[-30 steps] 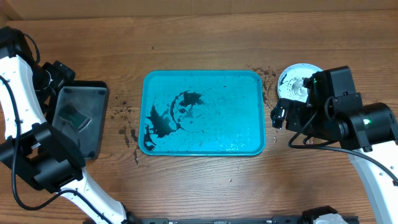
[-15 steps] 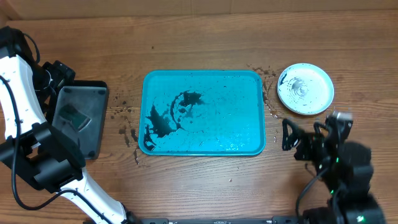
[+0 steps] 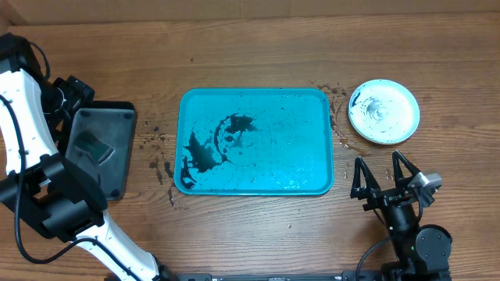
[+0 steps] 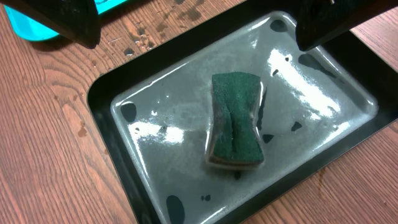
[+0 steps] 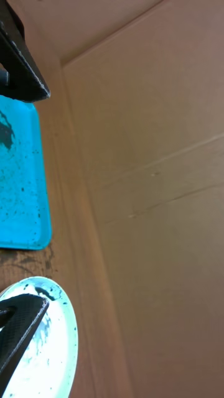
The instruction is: Clean dirty plates on tray and stack at the side
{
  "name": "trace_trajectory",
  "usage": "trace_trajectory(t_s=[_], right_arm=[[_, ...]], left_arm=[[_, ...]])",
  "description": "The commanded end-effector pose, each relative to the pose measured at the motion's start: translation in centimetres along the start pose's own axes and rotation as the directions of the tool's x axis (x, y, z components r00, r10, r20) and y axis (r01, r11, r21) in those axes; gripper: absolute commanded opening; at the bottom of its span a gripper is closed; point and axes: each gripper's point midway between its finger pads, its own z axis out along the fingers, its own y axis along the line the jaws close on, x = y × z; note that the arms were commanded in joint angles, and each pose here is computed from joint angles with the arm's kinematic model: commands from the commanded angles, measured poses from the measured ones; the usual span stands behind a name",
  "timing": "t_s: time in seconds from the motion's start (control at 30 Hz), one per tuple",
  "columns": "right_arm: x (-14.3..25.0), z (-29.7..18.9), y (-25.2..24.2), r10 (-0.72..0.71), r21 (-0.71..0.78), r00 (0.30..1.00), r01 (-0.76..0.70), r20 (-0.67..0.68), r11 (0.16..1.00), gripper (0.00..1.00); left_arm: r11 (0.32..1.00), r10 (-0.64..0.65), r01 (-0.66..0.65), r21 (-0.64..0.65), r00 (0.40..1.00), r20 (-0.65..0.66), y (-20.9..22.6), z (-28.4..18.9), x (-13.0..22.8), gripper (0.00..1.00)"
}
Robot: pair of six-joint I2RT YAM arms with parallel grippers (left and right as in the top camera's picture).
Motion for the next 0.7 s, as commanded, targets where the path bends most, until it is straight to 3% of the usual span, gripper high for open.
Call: trace_trajectory(t_s=[0.0,0.23,0.33,0.67], right_arm=[[-0.3,0.0,-0.4,-0.018,0.014,0.999,0.018,0.029,1.0,1.0],[2.2,-0.3,-3.5,-0.099,0.152,0.992,0.111,-0.08,0.982,1.0],[2.2,-0.4,-3.7,-0.17,0.156,0.981,0.182,-0.089,0.971,1.0],[2.2,-0.4,-3.6,-0.172,0.15,0.981,0.184,-0.091,0.971,1.0]], left_arm=[[1.0,0.021,-0.022,0.014,1.0,0.022,-0.5,-0.9,-0.1,1.0],[1.0,0.021,-0.022,0.014,1.0,0.022,-0.5,-0.9,-0.1,1.0],[1.0,0.021,-0.022,0.014,1.0,0.022,-0.5,-0.9,-0.1,1.0],[1.0,0.021,-0.022,0.014,1.0,0.022,-0.5,-0.9,-0.1,1.0]])
